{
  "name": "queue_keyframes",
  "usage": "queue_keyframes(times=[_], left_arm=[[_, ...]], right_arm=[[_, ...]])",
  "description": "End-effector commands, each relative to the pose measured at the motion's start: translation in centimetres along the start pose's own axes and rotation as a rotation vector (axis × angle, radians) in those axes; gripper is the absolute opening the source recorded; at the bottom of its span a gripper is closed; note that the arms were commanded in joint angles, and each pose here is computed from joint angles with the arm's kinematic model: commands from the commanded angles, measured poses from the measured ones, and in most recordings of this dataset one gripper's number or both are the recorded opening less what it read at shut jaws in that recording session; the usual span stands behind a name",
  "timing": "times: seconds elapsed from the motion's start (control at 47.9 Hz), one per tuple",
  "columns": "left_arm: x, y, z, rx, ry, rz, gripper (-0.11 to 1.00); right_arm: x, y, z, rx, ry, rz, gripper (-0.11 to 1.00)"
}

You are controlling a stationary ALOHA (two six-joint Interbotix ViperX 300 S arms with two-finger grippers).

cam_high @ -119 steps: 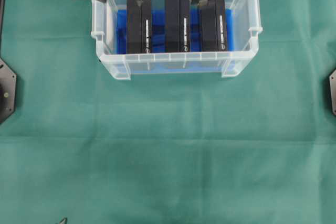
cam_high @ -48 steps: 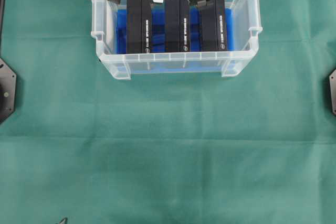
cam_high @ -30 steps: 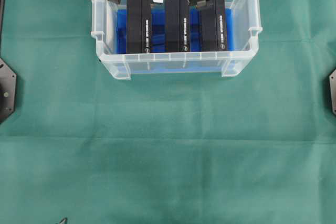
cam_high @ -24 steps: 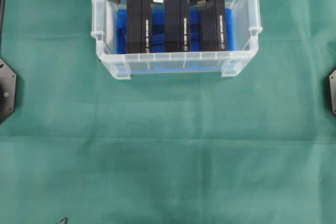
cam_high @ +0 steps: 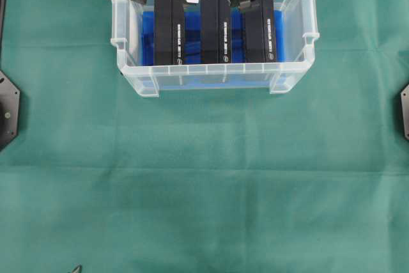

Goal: Take the box out of the case with both arms.
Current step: 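Lower both open grippers down around the left and right black boxes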

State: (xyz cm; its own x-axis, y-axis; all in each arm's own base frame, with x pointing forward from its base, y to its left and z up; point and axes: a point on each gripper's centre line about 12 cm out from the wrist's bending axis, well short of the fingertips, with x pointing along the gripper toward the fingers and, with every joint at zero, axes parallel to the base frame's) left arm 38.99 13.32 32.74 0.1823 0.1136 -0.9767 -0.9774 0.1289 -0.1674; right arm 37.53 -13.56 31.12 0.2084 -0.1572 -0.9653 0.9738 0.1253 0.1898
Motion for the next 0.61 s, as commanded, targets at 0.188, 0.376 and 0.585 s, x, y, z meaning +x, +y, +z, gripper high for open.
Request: queue_keyframes(times=[0.188,0.376,0.585], left_arm=[[-0.8,0.1,0.2,-0.001,-0.023,-0.018,0.85],[-0.1,0.3,0.2,-0.002,-0.031,-0.006,0.84],[1.2,0.3,0.3,0.002,-0.054,-0.016,0.84]], right_arm=[[-0.6,0.1,0.1,0.005,-0.011,0.017,0.96],[0.4,-0.2,-0.1,0.004,-0.001,-0.005,0.96],[1.9,-0.3,-0.3,0.004,-0.003,-0.004,0.96]])
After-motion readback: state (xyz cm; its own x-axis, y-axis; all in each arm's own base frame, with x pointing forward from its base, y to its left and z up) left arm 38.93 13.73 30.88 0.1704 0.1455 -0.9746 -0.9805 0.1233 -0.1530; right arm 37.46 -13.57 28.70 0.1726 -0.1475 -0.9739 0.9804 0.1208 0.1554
